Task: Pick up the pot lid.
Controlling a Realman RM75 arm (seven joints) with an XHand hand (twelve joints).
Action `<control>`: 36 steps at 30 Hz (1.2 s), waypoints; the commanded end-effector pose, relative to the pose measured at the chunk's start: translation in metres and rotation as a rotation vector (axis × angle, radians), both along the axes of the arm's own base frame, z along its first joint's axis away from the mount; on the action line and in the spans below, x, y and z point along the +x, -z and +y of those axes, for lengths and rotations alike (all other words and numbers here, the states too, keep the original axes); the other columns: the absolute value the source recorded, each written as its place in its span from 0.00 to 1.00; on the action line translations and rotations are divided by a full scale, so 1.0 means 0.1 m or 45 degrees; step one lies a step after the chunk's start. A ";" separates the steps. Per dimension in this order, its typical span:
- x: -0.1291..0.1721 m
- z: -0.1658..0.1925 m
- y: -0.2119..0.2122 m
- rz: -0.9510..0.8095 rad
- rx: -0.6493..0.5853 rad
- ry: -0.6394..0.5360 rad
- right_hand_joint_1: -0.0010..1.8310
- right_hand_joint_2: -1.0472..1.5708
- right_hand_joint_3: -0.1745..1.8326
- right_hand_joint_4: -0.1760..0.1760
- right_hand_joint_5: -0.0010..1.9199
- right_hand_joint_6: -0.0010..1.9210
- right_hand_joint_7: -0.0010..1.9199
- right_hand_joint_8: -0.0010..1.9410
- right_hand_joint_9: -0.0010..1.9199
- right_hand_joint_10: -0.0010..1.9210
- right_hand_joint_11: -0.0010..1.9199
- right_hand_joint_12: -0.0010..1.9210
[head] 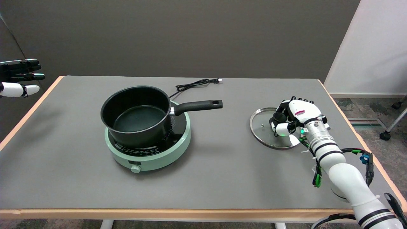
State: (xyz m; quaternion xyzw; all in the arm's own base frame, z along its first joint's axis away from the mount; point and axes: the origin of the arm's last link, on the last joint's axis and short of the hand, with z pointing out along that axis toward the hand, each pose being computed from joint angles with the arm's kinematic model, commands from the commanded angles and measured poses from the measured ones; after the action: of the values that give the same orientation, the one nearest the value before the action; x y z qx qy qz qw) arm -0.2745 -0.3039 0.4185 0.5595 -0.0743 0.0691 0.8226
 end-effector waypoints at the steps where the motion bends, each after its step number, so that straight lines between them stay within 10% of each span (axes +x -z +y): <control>1: 0.01 -0.01 0.00 0.001 0.008 0.001 0.54 0.67 0.53 0.40 0.40 0.38 0.50 0.36 0.42 0.65 0.34 0.89; 4: 0.00 -0.02 0.01 0.000 0.023 0.007 0.56 0.68 0.53 0.46 0.41 0.41 0.48 0.42 0.41 0.71 0.32 0.92; 5: 0.00 -0.02 0.02 0.003 0.028 0.010 0.71 0.76 0.30 0.38 0.41 0.41 0.46 0.60 0.42 0.69 0.32 0.92; 6: 0.00 -0.02 0.01 0.010 0.028 0.014 0.73 0.78 0.26 0.39 0.41 0.41 0.46 0.64 0.42 0.70 0.32 0.92; 11: 0.03 -0.03 0.04 0.046 0.044 0.012 0.73 0.77 0.32 0.45 0.39 0.42 0.43 0.70 0.40 0.77 0.30 0.94; 13: 0.03 -0.03 0.04 0.045 0.047 0.014 0.66 0.87 0.08 0.01 0.35 0.65 0.44 0.76 0.38 0.78 0.32 0.91; 16: 0.03 -0.04 0.04 0.045 0.047 0.013 0.67 0.82 0.21 0.00 0.36 0.64 0.45 0.75 0.37 0.86 0.30 0.97; 17: 0.03 -0.04 0.04 0.046 0.047 0.012 0.66 0.88 0.09 0.00 0.34 0.67 0.43 0.78 0.37 0.82 0.31 0.92; 24: 0.06 -0.04 0.04 0.047 0.054 0.007 0.65 0.89 0.08 0.00 0.33 0.68 0.42 0.80 0.35 0.87 0.30 0.92; 26: 0.07 -0.05 0.05 0.047 0.058 0.003 0.73 0.75 0.39 0.51 0.35 0.49 0.42 0.75 0.34 0.92 0.28 0.97; 36: 0.18 -0.04 0.00 0.037 0.041 -0.043 0.72 0.76 0.38 0.51 0.35 0.49 0.40 0.78 0.34 0.98 0.27 0.95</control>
State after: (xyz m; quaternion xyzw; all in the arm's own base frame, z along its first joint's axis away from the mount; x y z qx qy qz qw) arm -0.2704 -0.3075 0.4150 0.5752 -0.0653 0.0570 0.8134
